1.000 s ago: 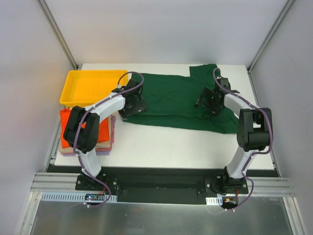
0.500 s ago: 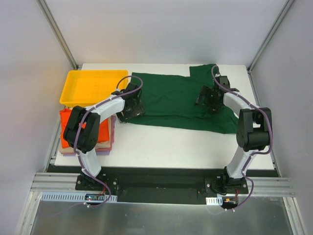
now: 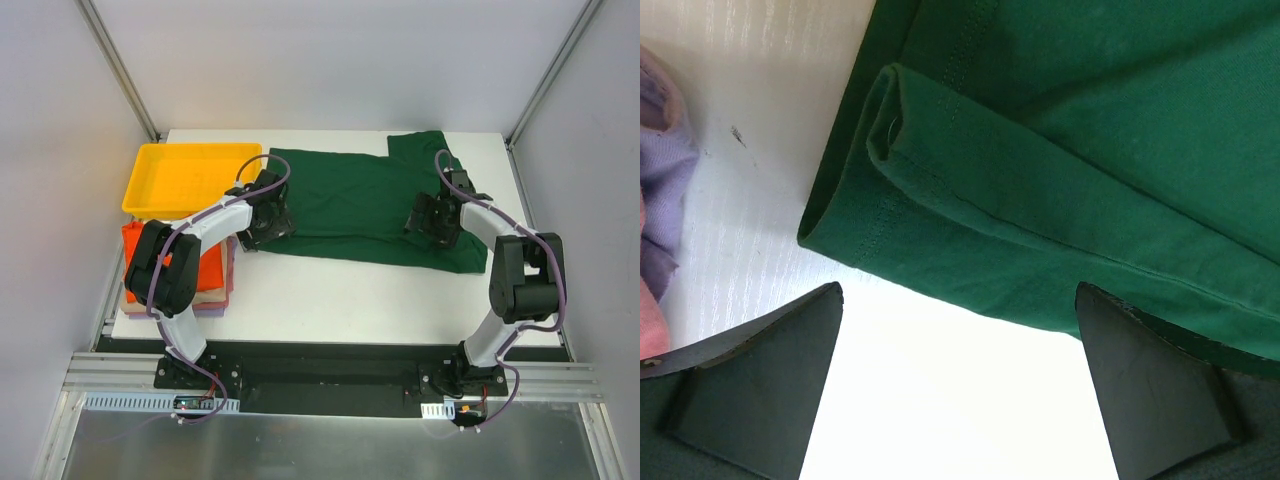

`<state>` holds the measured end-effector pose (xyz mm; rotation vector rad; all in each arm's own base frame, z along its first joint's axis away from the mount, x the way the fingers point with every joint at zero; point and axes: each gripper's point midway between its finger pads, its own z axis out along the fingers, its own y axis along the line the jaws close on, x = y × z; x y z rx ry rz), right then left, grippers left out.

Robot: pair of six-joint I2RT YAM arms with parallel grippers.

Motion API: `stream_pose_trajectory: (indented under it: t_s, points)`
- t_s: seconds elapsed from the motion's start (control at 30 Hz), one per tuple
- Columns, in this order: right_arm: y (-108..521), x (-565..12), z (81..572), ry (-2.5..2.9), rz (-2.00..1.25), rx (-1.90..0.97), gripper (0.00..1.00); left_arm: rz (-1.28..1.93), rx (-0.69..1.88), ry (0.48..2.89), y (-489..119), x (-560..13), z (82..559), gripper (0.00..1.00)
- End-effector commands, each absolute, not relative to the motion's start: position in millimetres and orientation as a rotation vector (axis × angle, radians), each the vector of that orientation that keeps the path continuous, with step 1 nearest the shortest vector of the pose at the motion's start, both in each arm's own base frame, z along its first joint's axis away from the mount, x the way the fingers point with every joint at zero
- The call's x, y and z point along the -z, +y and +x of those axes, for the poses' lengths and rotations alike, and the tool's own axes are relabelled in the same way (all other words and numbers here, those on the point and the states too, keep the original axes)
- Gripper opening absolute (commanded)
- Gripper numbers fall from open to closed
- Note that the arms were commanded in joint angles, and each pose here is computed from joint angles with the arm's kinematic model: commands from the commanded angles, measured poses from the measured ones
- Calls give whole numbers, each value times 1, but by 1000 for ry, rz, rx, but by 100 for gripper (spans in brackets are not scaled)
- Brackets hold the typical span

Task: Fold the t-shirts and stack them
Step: Fold the flattened tshirt in 1/3 of the way

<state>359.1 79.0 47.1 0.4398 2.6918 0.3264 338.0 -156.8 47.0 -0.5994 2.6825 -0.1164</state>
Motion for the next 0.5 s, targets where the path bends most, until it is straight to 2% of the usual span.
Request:
stream_pose_trajectory:
  t_s: [0.0, 0.1, 0.3, 0.37, 0.47]
  points:
    - [78, -43, 355, 2699, 476, -307, 90, -596, 111, 2641, -150, -60, 340, 99]
    - [81, -38, 357, 2706, 471, -334, 85, -590, 113, 2642, -151, -60, 341, 99]
    - [84, -28, 358, 2726, 497, -344, 63, -584, 119, 2645, -150, -60, 342, 99]
    - [81, -27, 357, 2726, 503, -327, 58, -585, 114, 2639, -149, -61, 343, 99]
    - [81, -28, 359, 2718, 504, -328, 40, -587, 115, 2636, -148, -62, 343, 99]
